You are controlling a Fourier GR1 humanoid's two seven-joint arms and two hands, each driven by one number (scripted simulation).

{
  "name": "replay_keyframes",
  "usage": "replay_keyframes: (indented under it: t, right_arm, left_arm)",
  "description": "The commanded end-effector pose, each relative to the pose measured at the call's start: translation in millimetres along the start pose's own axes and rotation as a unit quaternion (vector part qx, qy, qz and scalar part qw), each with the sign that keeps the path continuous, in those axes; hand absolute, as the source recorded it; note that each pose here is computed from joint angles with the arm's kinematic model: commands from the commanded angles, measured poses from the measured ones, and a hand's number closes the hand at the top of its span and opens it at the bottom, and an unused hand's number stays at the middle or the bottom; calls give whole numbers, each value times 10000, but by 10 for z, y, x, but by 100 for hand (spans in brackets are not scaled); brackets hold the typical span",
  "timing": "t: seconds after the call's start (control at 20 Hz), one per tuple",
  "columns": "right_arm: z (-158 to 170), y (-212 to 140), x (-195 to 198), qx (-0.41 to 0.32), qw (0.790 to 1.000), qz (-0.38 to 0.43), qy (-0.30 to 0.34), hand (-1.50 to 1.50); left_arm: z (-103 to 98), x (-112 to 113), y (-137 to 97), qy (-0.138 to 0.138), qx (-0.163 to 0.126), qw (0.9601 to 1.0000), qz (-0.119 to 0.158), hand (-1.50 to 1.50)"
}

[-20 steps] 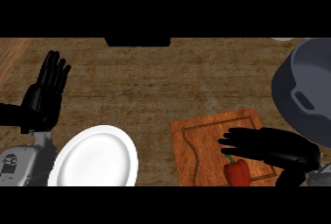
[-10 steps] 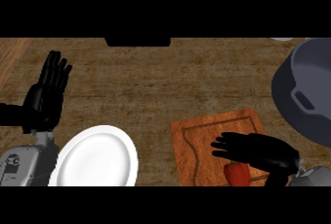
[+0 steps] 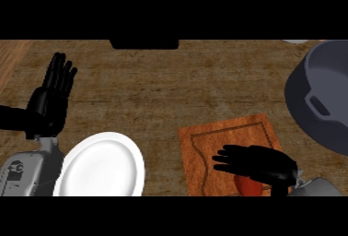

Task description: Pick the bell pepper from the cutting board and place it in the pot

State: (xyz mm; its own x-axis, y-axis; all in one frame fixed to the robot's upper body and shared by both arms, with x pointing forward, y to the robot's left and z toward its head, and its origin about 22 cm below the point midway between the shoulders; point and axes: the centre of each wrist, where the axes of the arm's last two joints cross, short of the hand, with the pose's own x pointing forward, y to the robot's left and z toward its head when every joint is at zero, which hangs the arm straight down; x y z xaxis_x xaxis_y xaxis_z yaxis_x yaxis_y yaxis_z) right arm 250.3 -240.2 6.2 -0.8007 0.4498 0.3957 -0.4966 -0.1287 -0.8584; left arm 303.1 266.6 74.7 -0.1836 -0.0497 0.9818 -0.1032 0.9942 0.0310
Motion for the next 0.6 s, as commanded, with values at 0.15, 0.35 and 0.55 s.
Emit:
replay_keyframes:
  t: [0.15,0.35,0.55]
  right_arm:
    - [-144,131,216,92,9960,392,-797,150]
    - [-181,113,150,-79,9940,404,-1016,150]
    - [-300,361,236,-111,9939,592,-929,150]
  left_arm:
    - [-55,253,-1,1,33,10000,12,0]
    - [152,136,-115,4,31,10000,68,0]
    - [111,44,143,-73,-21,10000,52,0]
